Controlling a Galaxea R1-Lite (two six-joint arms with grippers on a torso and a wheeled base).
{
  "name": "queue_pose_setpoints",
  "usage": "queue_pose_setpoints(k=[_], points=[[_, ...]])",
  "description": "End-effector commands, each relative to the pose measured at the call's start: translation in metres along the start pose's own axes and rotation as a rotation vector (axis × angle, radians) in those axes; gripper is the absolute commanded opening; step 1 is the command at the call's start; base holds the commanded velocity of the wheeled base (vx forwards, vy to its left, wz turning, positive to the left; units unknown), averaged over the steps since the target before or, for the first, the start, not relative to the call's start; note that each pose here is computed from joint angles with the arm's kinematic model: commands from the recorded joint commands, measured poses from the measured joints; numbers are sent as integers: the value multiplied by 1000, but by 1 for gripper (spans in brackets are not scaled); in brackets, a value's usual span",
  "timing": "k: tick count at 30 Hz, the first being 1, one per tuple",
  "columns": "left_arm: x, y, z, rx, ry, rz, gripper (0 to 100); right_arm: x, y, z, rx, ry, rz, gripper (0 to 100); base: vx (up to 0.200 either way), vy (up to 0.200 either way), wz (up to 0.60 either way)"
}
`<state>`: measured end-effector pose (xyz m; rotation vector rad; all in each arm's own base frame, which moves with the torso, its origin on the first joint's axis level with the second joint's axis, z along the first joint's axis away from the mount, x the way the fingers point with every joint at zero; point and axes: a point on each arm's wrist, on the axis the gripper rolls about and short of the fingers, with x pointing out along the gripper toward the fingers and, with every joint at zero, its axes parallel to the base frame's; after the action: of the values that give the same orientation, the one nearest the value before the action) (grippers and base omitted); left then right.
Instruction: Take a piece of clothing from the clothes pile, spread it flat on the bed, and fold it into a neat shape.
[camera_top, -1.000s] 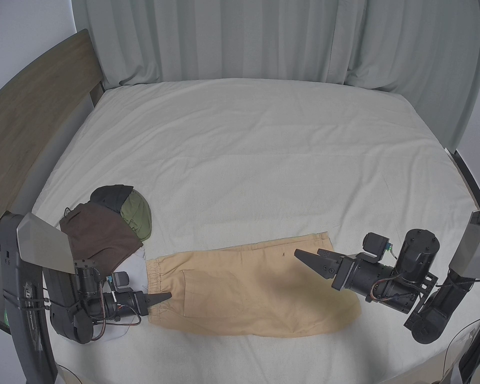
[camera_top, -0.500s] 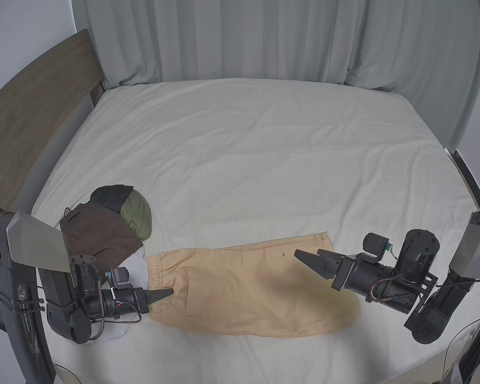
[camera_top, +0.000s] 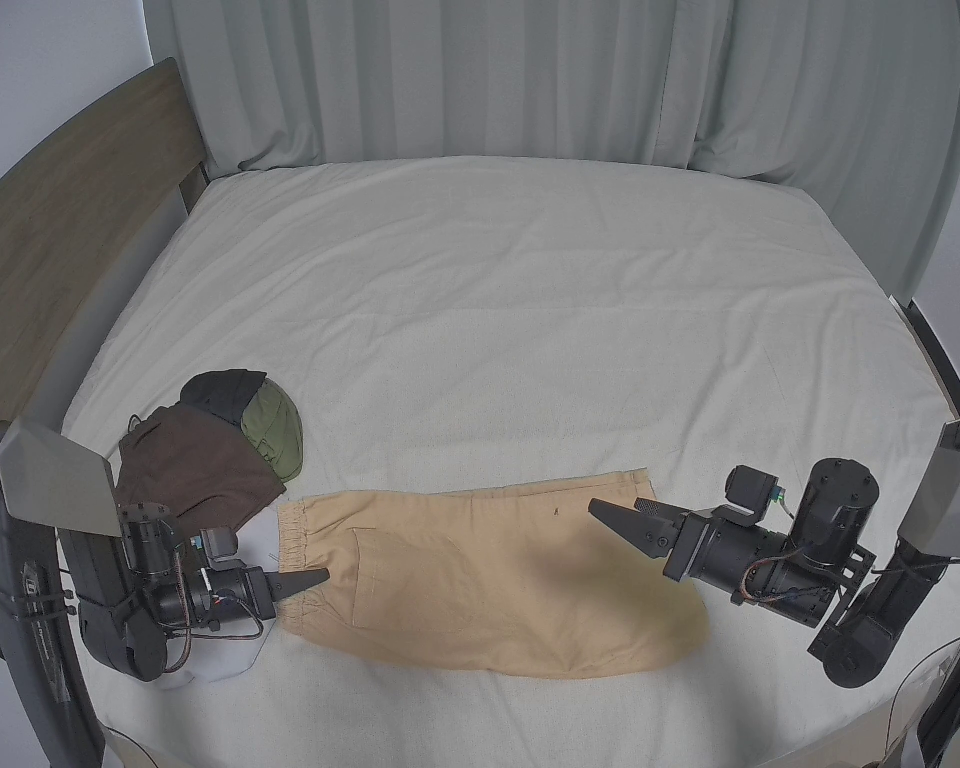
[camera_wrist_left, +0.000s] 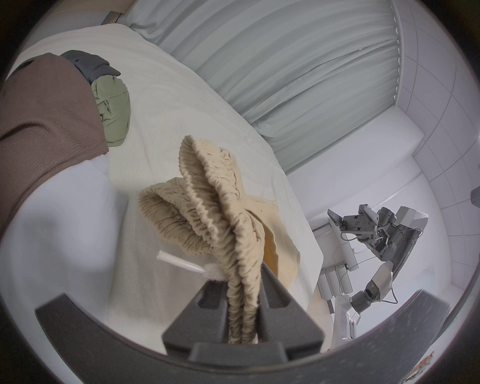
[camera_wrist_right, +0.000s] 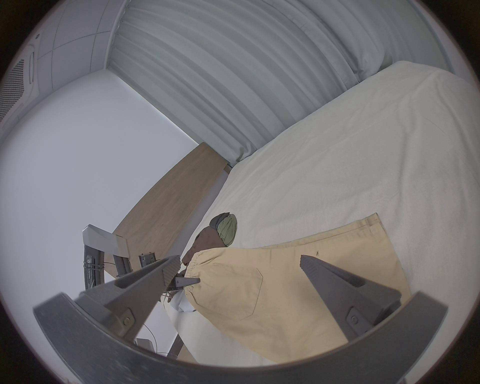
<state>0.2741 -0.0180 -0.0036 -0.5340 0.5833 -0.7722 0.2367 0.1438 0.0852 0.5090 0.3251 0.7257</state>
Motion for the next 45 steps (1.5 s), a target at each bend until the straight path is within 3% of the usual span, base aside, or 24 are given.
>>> queue_pose_setpoints(k=[1, 11, 21, 45], points=[[1, -1, 1, 4, -2, -2, 0, 0, 0, 0, 0, -1, 0, 100, 0, 0, 0], [7, -13, 5, 36, -9, -9, 0, 0, 1, 0, -1, -1, 3, 100, 0, 0, 0], [12, -48, 23, 44, -69, -51, 0, -1, 1, 4, -4, -17, 6, 100, 0, 0, 0], [54, -80, 15, 64, -33, -127, 0, -2, 6, 8, -12, -35, 22, 100, 0, 0, 0]])
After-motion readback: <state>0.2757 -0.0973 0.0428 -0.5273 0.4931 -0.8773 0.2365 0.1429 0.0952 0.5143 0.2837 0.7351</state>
